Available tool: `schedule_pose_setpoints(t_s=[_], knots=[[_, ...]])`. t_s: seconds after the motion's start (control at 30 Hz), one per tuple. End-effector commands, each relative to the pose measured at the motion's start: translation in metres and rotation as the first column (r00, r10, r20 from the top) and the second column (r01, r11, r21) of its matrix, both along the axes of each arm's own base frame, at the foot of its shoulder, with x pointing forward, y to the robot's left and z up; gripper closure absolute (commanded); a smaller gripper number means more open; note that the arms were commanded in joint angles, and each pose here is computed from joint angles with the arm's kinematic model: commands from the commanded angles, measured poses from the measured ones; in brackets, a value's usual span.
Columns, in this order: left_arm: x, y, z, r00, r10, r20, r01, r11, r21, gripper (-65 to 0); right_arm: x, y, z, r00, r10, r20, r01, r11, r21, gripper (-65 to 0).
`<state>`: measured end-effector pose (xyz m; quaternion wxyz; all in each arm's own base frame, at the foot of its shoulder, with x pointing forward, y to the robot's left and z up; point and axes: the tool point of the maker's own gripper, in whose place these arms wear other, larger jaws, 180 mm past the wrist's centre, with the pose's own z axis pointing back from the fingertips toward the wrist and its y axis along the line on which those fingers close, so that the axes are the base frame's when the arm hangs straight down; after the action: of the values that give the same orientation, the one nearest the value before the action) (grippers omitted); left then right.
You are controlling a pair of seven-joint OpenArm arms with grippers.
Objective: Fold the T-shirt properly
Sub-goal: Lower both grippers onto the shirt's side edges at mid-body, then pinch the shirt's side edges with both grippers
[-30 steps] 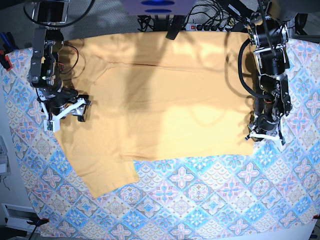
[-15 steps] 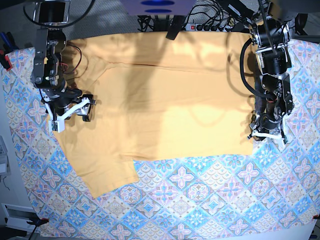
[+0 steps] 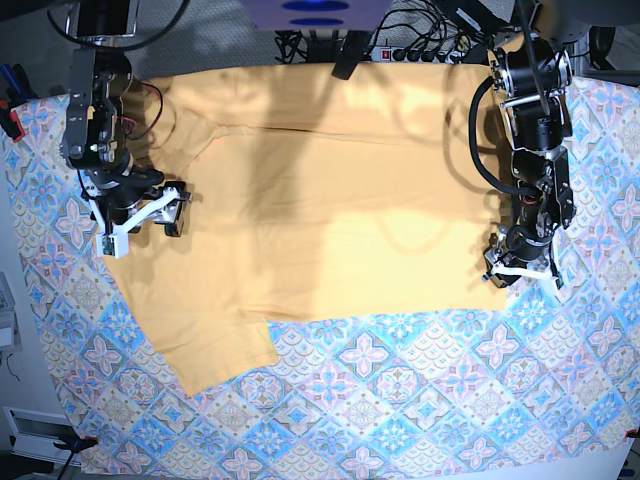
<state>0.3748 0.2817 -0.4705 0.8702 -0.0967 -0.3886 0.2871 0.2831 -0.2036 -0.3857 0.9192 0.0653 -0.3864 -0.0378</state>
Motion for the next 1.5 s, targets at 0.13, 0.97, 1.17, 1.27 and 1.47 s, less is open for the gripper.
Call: schedule_pose_setpoints(t_s=[0.13,0.97,1.17,1.27,1.47], knots=[[-0.005,-0.023,-0.011,0.994,-0.088,-0.07,0.089,0.996,0.002,-17.2,0.008,0.0,0.021,0.997,0.014,0.072,-0.013,1.0,-0.014,-42.9],[-0.016,-0.025,0.007,0.991,-0.134,-0.009,0.134,0.989,0.061,0.0,0.021,-0.003,0.033,0.994,0.014,0.11,-0.012,1.0,-0.023,-42.8],[-0.016,-0.025,0.007,0.991,-0.134,-0.008,0.135,0.989,0.061,0.0,0.048,-0.031,0.042,0.99,-0.033,0.135,0.039,0.998,-0.045,-42.8],[-0.015,-0.018,0.012,0.994,-0.112,0.008,0.111,0.992,0.061,0.0,0.064,-0.046,0.04,0.99,-0.049,0.129,0.058,0.996,-0.061,-43.0],[-0.014,-0.004,0.041,0.993,-0.082,0.088,0.073,0.993,0.095,0.0,0.101,-0.076,0.039,0.988,-0.098,0.115,0.105,0.993,-0.056,-43.1]])
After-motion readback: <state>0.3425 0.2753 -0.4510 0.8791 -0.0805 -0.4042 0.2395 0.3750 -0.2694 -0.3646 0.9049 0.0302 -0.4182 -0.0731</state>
